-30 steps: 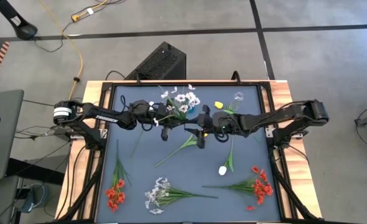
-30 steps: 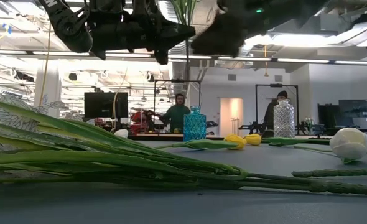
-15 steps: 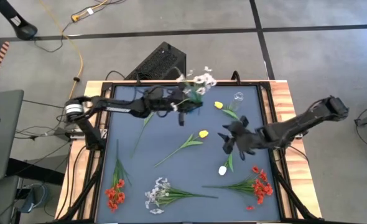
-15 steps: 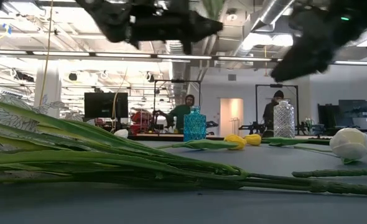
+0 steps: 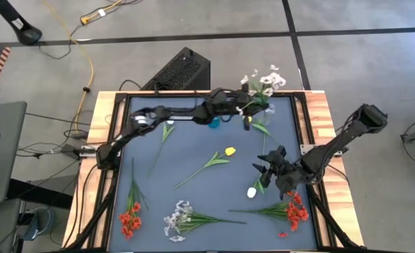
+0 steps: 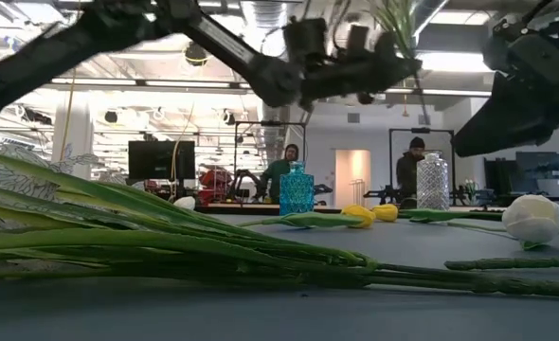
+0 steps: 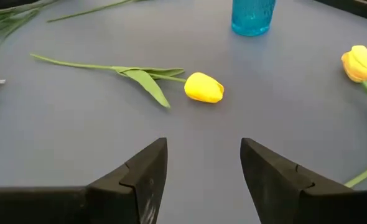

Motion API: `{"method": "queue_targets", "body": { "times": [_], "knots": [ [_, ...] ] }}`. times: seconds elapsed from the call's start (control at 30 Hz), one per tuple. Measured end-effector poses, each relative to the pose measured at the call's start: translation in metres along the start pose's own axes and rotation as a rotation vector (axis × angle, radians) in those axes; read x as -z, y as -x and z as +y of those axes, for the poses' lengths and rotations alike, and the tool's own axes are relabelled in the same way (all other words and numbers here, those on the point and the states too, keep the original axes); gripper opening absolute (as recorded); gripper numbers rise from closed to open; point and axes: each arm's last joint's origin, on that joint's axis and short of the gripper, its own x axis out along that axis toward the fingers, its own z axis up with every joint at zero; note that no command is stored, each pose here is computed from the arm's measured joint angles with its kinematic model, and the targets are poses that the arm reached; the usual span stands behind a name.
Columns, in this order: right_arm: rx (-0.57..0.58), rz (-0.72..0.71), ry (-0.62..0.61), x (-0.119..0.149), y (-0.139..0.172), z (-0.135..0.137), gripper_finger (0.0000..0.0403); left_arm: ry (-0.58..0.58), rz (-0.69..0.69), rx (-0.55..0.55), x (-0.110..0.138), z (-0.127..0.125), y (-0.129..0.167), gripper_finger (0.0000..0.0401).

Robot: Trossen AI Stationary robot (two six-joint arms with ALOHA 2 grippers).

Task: Sort flowers into vase by color
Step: Put the top white flowers into the transparent vase

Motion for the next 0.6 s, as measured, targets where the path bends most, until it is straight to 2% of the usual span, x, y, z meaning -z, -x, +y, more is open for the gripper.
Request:
{"method": "queue_targets", "body": {
  "times": [0.1,0.27,0.43,0.6],
  "knots": [
    [-0.001,0.000,-0.001,0.001,-0.001,0.002,0.0228,-0.010,-0.015,-0.044,0.010,0.012,-0.013,0.0002],
    [-0.003,0.023,0.017,0.005,-0.003,0.003,0.0227,-0.015,-0.001,-0.111,0.021,0.029,-0.019,0.0002],
    [-0.019,0.042,0.031,0.007,-0.003,0.004,0.0227,-0.066,-0.001,-0.153,0.022,0.032,-0.019,0.0002],
    [-0.016,0.042,0.031,0.007,-0.003,0.004,0.0227,-0.064,0.015,-0.153,0.023,0.030,-0.019,0.0002]
  ]
}}
